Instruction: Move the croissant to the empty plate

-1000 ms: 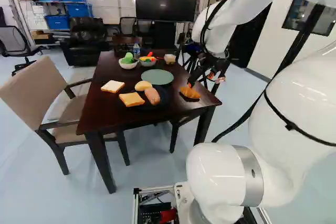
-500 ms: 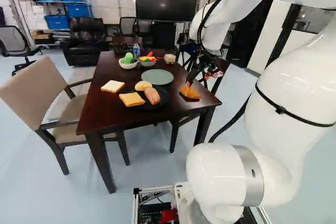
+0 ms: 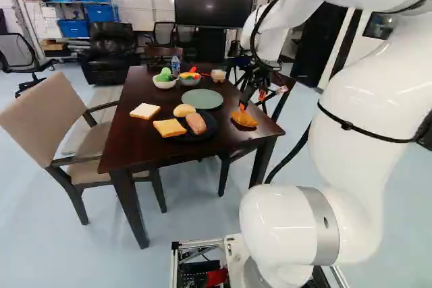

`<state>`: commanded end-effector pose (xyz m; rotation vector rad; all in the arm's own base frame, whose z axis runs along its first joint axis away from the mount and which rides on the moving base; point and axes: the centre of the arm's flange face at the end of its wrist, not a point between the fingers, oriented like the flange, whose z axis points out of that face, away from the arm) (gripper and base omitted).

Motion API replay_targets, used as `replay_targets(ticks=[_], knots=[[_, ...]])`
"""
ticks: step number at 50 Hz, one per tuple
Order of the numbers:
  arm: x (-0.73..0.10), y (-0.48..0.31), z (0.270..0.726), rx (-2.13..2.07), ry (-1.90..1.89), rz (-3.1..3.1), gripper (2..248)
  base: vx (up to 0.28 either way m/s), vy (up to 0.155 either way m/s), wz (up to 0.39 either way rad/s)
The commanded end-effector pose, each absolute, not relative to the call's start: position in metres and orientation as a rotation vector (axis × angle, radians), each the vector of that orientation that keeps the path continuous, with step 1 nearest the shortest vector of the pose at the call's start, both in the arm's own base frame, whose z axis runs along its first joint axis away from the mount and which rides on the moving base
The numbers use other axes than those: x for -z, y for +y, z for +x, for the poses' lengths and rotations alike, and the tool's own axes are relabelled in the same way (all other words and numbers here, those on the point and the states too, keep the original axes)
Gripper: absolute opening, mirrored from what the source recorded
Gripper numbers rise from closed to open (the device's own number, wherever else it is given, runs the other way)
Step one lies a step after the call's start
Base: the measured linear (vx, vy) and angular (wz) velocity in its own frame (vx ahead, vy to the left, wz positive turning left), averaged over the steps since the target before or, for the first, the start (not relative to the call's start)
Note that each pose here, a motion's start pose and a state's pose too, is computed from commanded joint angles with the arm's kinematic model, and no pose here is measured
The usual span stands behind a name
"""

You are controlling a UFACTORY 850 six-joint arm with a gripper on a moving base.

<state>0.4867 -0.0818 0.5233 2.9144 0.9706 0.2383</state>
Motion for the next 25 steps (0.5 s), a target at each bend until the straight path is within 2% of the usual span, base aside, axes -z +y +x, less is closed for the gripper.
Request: replay_targets(ticks=[25], knots=[[-0.499,-0.083,0.498,-0.144,0.985,2.952,247,0.000,0.000,0.000]])
